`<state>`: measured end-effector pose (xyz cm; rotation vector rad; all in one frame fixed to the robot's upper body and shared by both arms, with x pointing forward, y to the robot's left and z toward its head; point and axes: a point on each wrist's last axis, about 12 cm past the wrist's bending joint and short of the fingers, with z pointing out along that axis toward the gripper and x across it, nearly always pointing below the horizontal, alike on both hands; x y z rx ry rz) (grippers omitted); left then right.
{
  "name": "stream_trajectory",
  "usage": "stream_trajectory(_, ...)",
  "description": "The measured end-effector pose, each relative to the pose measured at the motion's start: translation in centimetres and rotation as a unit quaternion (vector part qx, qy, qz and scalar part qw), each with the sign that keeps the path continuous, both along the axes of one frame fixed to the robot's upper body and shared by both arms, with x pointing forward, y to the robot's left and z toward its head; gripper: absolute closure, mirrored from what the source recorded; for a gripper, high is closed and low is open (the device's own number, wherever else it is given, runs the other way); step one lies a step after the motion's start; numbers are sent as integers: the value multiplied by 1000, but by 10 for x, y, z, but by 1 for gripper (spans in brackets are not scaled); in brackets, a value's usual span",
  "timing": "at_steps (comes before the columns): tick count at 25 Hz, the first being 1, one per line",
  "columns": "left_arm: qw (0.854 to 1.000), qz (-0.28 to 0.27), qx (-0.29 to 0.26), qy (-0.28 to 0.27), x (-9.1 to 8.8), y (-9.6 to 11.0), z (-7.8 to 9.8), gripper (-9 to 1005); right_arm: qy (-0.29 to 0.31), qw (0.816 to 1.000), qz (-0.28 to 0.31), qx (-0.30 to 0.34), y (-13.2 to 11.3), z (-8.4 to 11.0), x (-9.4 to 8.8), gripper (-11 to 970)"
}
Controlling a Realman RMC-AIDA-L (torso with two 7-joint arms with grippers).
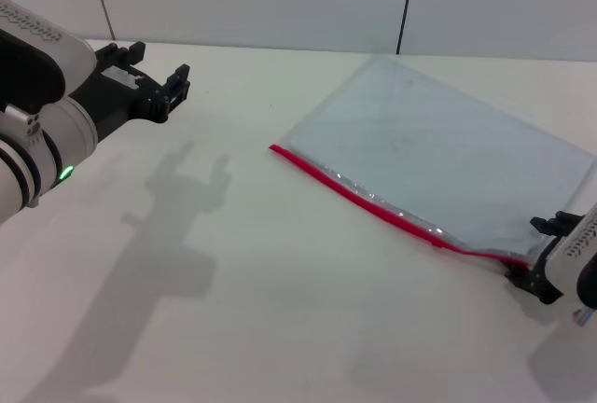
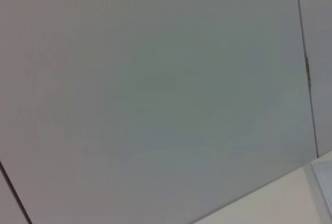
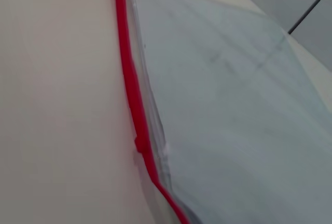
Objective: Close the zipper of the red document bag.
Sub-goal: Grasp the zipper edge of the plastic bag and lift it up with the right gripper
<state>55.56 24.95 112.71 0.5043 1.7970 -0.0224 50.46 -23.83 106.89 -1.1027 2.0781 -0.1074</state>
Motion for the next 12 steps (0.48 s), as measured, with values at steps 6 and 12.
stream_trajectory(6,1000,-1,-1,-3,0,-1,1,405,-11,1000,-3,10,3,7,3,380)
stream_trajectory(12,1000,0,-1,-3,0,-1,2,407,-13,1000,-14,21,5,11,9,521)
